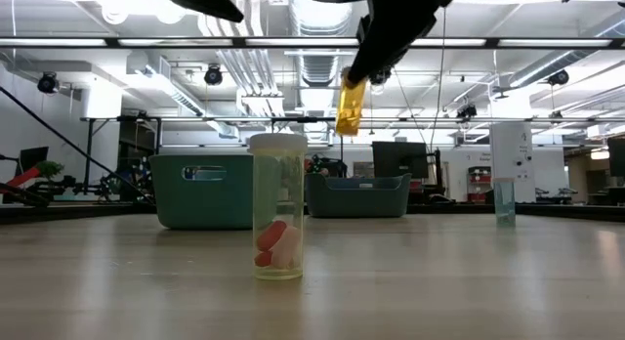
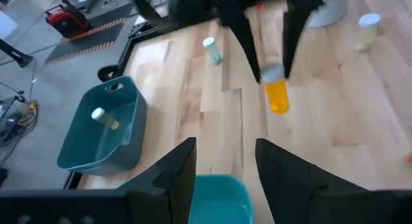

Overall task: Pick and place medicine bottles into bin by pill shape (circle, oval)
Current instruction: Put the orange tablet pill bottle into the blue bin

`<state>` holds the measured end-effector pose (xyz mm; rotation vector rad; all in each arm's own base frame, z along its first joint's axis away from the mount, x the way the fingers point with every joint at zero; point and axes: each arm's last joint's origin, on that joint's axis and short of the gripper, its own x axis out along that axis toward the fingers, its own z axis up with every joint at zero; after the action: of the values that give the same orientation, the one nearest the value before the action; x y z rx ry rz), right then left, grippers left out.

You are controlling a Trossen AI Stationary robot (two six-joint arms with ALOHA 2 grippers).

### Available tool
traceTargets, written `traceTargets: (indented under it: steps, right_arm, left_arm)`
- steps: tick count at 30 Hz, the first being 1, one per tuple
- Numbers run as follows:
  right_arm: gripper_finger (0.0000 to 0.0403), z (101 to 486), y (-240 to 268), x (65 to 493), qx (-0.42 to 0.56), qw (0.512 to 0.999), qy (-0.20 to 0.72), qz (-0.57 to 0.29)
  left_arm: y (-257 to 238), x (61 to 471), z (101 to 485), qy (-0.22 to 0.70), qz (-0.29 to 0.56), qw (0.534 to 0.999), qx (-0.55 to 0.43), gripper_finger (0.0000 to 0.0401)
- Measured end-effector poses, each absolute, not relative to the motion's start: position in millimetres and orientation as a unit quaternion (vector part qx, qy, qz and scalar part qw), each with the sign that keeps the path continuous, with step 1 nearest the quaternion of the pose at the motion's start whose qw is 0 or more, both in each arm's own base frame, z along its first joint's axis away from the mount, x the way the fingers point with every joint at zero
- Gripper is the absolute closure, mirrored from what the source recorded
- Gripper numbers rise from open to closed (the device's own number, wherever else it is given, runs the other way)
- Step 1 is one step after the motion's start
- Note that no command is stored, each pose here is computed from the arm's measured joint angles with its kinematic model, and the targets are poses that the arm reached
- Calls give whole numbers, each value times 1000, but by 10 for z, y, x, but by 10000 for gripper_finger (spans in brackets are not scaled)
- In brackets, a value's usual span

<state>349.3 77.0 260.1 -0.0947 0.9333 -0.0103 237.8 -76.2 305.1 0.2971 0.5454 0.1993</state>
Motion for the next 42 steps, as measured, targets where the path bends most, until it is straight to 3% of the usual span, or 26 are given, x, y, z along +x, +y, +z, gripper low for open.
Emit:
traceTargets:
  steps: [24,34,42]
  right_arm:
    - [287,3067,-793,3346,-12,889,424,-171]
    - [287,3026,-1361,3357,-24,874,437,-212]
    - [287,2861,-1735,3512,-19,870,454,-191]
  left_arm:
    - [-91,1993,2695,138,219,950,174,257]
    - [77,1983,2654,143,257,938,186,257]
    - [139,2005,2650,144,269,932,195,257]
